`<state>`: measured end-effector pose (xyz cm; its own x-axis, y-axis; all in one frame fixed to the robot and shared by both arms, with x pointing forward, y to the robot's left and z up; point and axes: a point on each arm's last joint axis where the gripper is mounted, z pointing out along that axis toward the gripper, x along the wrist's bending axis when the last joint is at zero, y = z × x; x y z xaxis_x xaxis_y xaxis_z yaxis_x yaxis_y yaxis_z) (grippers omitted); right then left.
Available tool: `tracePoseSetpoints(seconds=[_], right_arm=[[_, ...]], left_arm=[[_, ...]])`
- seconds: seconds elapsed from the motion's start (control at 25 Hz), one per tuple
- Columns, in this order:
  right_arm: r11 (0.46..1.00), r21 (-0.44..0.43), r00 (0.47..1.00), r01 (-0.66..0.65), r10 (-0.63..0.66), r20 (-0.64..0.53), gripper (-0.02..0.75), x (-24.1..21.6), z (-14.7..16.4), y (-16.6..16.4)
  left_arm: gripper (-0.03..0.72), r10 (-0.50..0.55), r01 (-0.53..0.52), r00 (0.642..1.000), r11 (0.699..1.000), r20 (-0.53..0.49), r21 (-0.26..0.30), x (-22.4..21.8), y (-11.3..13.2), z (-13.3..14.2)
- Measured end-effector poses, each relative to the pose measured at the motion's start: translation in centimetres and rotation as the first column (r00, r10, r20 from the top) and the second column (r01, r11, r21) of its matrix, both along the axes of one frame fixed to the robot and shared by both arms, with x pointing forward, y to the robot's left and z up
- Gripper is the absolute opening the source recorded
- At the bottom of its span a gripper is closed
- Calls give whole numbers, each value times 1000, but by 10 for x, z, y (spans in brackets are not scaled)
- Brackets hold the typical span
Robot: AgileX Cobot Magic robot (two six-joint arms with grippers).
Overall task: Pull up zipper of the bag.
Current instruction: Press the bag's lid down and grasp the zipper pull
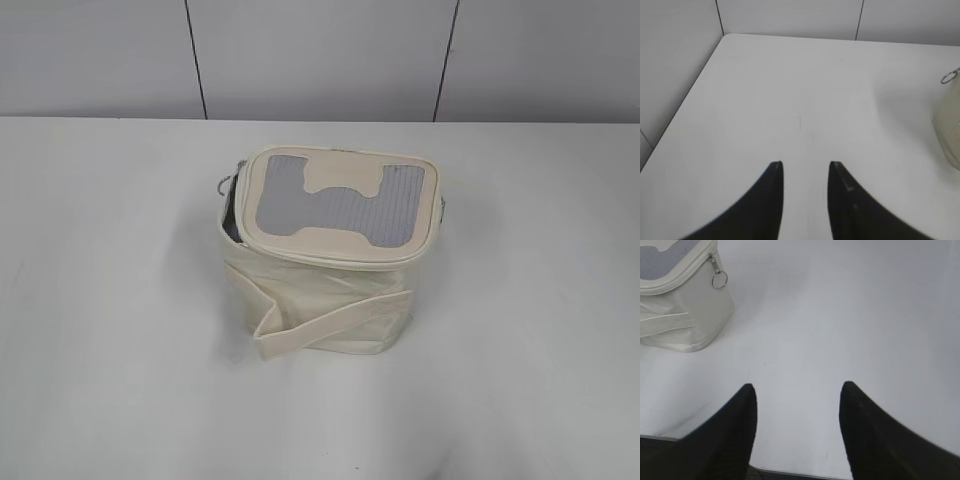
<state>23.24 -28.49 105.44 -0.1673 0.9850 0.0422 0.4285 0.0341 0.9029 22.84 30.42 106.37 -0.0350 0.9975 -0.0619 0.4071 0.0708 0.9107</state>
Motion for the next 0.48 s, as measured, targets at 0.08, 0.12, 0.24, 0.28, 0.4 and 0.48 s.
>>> tracePoseSetpoints(seconds=[0.08, 0.12, 0.24, 0.28, 0.4, 0.48], right_arm=[[1000, 0, 1000, 0, 0, 0, 424, 0, 0, 0], [1000, 0, 1000, 0, 0, 0, 424, 0, 0, 0], [1000, 0, 1000, 0, 0, 0, 424, 0, 0, 0], [1000, 0, 1000, 0, 0, 0, 424, 0, 0, 0], [1000, 0, 1000, 0, 0, 0, 424, 0, 0, 0], [1000, 0, 1000, 0, 0, 0, 424, 0, 0, 0]], left_arm=[[237, 0, 0, 1000, 1000, 0, 0, 0, 0, 0], [237, 0, 0, 1000, 1000, 0, 0, 0, 0, 0], [237, -4, 4, 1000, 1000, 0, -5, 0, -1, 0], [237, -6, 6, 1000, 1000, 0, -9, 0, -1, 0], [237, -11, 11, 1000, 1000, 0, -15, 0, -1, 0], [237, -19, 19, 1000, 999, 0, -26, 0, -3, 0]])
